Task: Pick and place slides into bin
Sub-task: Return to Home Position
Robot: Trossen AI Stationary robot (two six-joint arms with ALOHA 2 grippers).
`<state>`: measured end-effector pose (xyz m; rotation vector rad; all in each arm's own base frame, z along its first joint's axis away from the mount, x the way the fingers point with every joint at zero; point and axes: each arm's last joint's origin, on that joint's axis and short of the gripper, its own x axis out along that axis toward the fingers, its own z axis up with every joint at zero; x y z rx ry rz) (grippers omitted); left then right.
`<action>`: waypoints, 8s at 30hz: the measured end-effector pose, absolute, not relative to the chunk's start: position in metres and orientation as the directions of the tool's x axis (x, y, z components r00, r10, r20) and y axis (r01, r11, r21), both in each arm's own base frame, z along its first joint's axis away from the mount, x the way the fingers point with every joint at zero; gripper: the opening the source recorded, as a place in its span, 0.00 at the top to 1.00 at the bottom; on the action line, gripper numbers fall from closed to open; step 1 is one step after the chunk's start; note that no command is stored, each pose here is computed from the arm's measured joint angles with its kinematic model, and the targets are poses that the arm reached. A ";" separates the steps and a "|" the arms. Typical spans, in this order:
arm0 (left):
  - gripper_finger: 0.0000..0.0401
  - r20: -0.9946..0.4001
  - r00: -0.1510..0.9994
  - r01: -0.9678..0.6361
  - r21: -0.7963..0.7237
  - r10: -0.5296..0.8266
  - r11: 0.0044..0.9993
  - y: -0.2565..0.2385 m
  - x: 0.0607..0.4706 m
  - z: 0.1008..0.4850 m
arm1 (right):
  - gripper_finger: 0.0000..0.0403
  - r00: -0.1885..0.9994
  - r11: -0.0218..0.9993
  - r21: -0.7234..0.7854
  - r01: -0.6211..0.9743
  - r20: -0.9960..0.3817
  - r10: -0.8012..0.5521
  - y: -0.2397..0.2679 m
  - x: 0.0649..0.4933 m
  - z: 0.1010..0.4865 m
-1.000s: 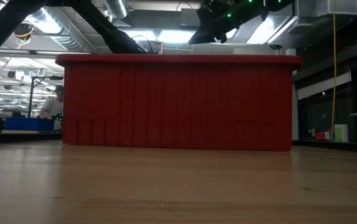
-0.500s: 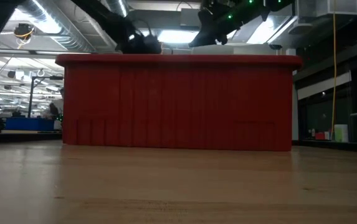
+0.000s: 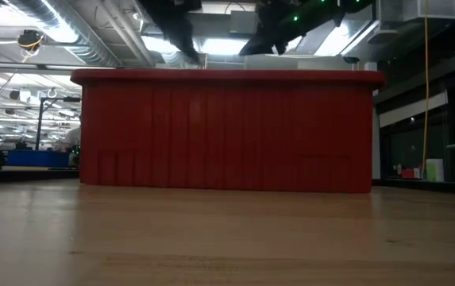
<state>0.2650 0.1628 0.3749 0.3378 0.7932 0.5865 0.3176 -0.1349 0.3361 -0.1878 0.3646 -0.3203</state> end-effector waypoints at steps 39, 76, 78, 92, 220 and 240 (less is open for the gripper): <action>1.00 -0.073 0.974 -0.207 0.104 0.215 0.973 -0.025 0.141 0.319 | 0.99 0.969 0.987 -0.133 0.091 -0.218 -0.118 0.107 0.333 0.340; 1.00 0.167 0.912 -0.375 -0.035 0.375 0.926 0.001 0.088 0.199 | 0.99 0.979 0.995 -0.075 0.062 -0.191 -0.075 0.124 0.331 0.340; 1.00 0.181 0.902 -0.391 -0.045 0.392 0.919 0.002 0.089 0.196 | 0.99 0.979 0.995 -0.077 0.061 -0.191 -0.075 0.124 0.331 0.340; 1.00 0.175 0.886 -0.434 -0.017 0.430 0.901 0.009 0.092 0.184 | 0.99 0.978 0.995 -0.080 0.061 -0.195 -0.075 0.124 0.331 0.339; 0.98 0.161 0.891 -0.422 -0.048 0.424 0.905 0.008 0.093 0.182 | 0.99 0.946 0.946 -0.030 -0.322 0.023 0.323 0.032 0.093 0.168; 0.99 0.161 0.891 -0.422 -0.048 0.424 0.905 0.008 0.093 0.182 | 0.99 0.946 0.946 -0.032 -0.322 0.023 0.323 0.032 0.093 0.168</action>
